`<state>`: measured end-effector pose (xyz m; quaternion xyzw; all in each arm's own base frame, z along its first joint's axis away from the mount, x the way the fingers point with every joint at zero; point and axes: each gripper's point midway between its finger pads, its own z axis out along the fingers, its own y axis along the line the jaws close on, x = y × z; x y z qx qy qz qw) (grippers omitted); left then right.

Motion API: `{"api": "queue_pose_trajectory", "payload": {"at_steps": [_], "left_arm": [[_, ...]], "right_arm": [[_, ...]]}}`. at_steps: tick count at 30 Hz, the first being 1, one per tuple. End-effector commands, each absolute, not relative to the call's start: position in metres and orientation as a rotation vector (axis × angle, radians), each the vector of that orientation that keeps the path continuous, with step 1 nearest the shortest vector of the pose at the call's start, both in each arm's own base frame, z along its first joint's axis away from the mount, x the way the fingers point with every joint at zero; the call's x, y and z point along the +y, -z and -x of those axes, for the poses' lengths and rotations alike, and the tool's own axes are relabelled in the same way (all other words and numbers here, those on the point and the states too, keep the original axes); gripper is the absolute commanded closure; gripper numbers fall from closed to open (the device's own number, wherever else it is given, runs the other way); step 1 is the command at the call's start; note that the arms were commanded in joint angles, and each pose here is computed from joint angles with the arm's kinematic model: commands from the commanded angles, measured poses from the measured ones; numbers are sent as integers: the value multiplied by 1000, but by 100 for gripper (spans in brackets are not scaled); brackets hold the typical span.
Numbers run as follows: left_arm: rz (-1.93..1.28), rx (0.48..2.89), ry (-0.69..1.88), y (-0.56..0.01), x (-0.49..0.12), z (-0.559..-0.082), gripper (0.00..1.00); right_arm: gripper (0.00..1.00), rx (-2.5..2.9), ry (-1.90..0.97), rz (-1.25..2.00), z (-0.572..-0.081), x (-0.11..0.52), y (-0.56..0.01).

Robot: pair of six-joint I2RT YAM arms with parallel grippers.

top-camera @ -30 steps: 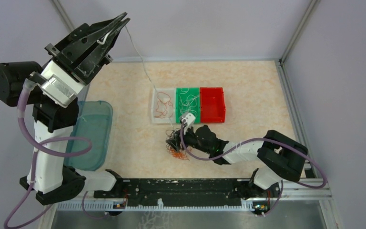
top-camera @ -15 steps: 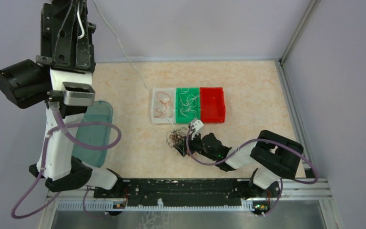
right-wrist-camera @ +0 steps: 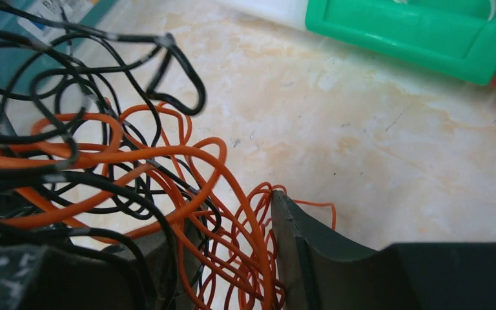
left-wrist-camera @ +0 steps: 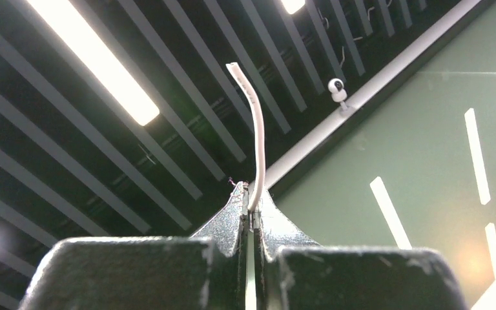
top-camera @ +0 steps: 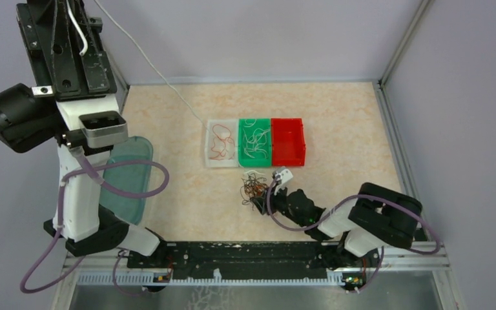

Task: Untangle the cables
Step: Untie the cable.

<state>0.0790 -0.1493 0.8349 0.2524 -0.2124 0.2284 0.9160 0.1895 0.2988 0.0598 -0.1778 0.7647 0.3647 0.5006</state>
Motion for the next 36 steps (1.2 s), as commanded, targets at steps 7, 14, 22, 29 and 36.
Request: {"api": "queue_pose_trajectory", "payload": {"at_steps": [7, 14, 22, 29, 36], "left_arm": [[-238, -306, -356, -867, -92, -73, 100], [-245, -453, -529, -861, -83, -30, 100], [-407, -231, -436, -842, -103, -75, 100], [-736, 4, -255, -763, -173, -153, 100], [-854, 163, -93, -718, -203, -187, 100]], "right_arm": [[92, 1834, -891, 66, -215, 238, -87], [100, 1982, -611, -123, -222, 185, -42], [86, 1886, -759, 84, -216, 209, -73], [67, 1804, -1014, 442, -188, 264, -111], [32, 1768, -1103, 580, -172, 281, -139]]}}
